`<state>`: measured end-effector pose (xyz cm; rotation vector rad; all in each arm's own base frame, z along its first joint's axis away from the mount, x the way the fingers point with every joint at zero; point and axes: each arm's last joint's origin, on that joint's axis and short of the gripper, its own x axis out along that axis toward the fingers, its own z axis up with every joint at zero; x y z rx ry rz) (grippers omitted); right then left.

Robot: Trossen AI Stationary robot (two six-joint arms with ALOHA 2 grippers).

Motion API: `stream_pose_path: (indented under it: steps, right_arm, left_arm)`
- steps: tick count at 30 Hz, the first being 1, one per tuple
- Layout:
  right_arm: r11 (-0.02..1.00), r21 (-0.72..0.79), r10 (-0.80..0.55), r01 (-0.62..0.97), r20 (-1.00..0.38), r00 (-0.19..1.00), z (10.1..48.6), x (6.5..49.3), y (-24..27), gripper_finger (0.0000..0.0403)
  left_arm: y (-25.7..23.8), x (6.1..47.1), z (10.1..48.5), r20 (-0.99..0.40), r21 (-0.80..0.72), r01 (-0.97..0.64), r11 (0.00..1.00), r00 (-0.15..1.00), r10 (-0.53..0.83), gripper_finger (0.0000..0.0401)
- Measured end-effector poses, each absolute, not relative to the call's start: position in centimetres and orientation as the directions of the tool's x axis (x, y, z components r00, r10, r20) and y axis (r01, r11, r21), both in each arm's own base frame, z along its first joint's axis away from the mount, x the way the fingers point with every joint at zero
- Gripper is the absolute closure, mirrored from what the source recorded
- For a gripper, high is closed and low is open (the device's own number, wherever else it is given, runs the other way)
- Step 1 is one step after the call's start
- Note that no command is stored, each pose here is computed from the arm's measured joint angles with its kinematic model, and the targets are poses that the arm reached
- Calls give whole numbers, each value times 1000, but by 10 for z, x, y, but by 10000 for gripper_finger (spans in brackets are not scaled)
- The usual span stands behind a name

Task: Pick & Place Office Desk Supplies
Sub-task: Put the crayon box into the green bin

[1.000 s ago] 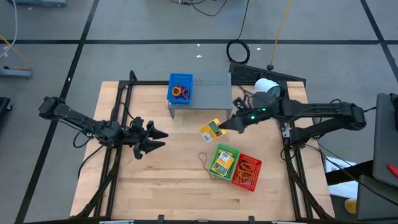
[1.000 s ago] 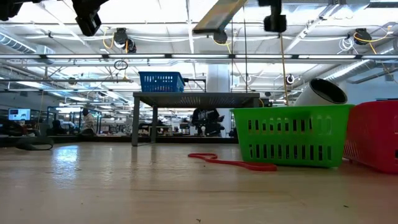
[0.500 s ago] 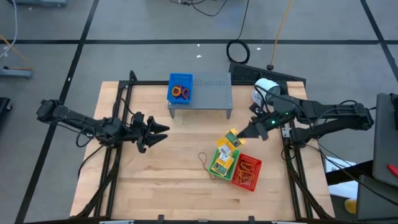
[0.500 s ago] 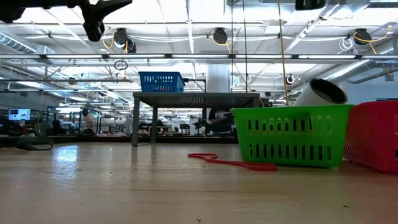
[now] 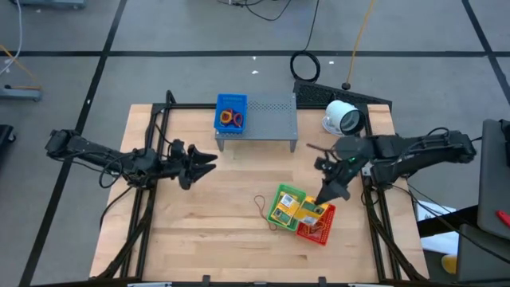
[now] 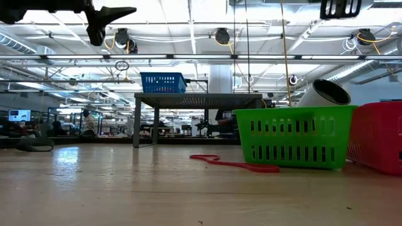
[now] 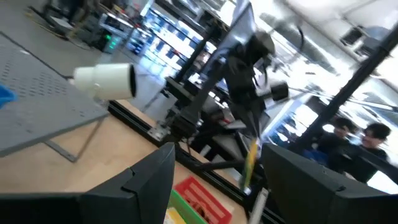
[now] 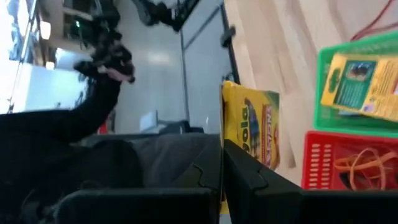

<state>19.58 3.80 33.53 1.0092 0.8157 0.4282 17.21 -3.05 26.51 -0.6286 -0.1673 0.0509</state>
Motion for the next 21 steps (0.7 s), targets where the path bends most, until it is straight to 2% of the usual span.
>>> stream_pose_path:
  steps: [5, 11, 16, 21]
  right_arm:
    - [459, 887, 699, 50, -395, 596, 303, 211, 42, 403]
    - [419, 906, 705, 60, -366, 607, 267, 222, 43, 403]
    - [394, 913, 689, 106, -369, 623, 238, 224, 39, 403]
    - [409, 898, 639, 163, -409, 651, 220, 226, 34, 403]
  left_arm:
    - [-29, 172, 265, 137, -594, -40, 803, 979, 150, 150]
    - [-29, 172, 265, 137, -595, -40, 803, 979, 150, 150]
    - [-29, 172, 264, 132, -594, -35, 804, 981, 141, 150]
    - [-29, 172, 264, 130, -607, -33, 794, 982, 140, 151]
